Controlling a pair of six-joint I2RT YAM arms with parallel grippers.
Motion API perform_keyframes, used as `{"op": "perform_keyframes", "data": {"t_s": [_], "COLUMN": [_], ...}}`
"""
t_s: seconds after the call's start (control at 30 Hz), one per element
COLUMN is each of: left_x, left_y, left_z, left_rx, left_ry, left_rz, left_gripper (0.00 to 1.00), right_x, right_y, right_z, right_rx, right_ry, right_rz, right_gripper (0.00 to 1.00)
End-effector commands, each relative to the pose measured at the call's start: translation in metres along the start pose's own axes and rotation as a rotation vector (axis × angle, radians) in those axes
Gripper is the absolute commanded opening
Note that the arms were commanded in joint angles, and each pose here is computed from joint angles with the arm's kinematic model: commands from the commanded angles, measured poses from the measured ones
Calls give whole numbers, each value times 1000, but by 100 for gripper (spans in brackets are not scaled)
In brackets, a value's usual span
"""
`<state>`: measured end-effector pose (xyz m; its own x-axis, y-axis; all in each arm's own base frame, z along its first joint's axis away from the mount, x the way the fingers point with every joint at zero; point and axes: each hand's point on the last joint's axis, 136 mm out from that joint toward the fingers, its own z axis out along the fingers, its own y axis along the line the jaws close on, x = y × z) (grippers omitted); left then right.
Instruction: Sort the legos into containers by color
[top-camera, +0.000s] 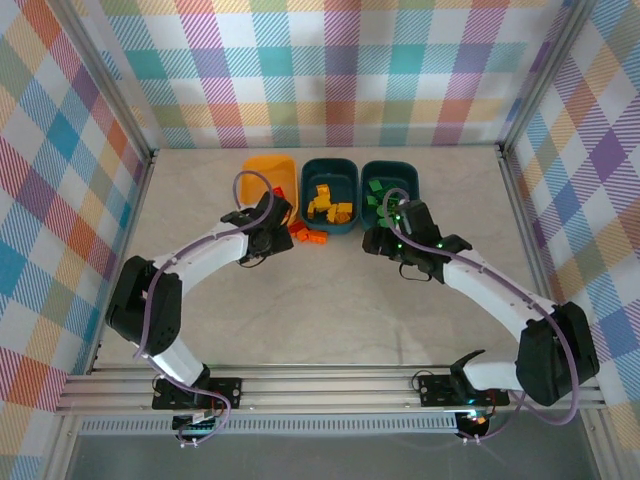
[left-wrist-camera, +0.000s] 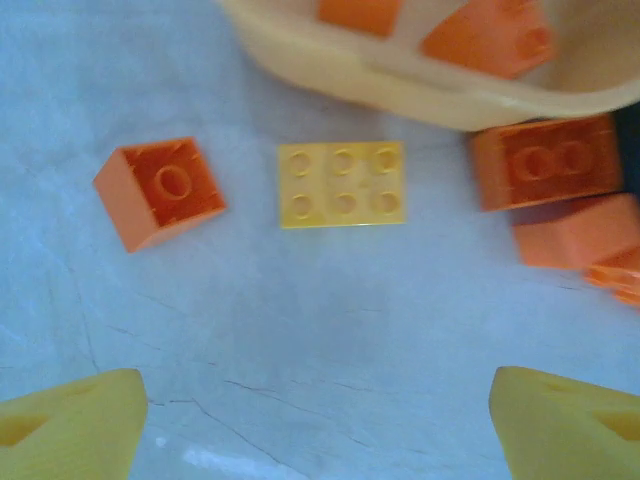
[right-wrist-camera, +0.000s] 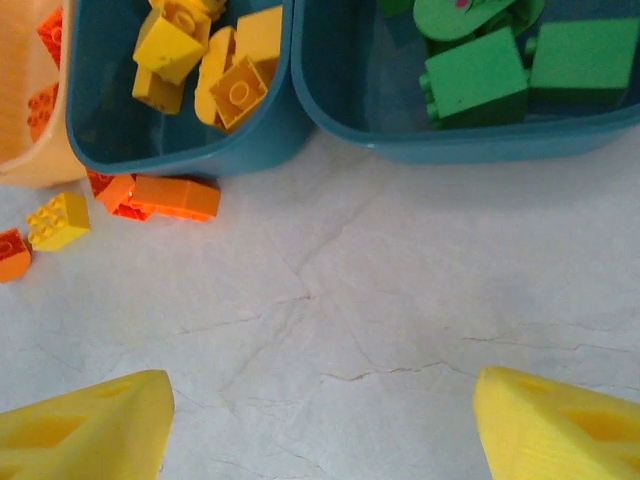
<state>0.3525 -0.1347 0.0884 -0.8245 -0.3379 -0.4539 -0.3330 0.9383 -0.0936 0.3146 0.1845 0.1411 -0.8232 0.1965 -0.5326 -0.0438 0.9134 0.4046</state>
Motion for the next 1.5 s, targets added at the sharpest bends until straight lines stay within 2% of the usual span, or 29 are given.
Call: {"op": "perform_keyframes", "data": {"t_s": [0.0,0.33,0.63,0.8,1.0,1.13,1.27,1.47], "left_x": [-14,-21,-17,-18,-16,-11,-23,-46], "left_y": [-12,-27,-17,-18,-22,-36,-69,-115], "left_z": [10,52,72,83,67,27,-7,4], "left_rx": [63,63,-5,-6,20,84,204,240], "left_ry": [-48,13,44,57,54,-8,-65,-32], "left_rz": [-42,-23,-12,11,29,72,121,176], "left_gripper": [86,79,74,58,37,35,35,35], "right_x": [-11,-2,-3,-5,-8,-8,-6,7], "right_y": [19,14,17,21,21,20,16,9], "right_z": [-3,-2,2,3,2,3,9,25], "right_rx": [-50,-31,-36,-45,-38,-32,-17,-4], "right_ry": [-27,0,12,18,10,6,14,53], "right_rz": [-9,-14,-20,-26,-43,-48,-52,-32], "right_gripper": [78,78,78,78,78,78,78,78]}}
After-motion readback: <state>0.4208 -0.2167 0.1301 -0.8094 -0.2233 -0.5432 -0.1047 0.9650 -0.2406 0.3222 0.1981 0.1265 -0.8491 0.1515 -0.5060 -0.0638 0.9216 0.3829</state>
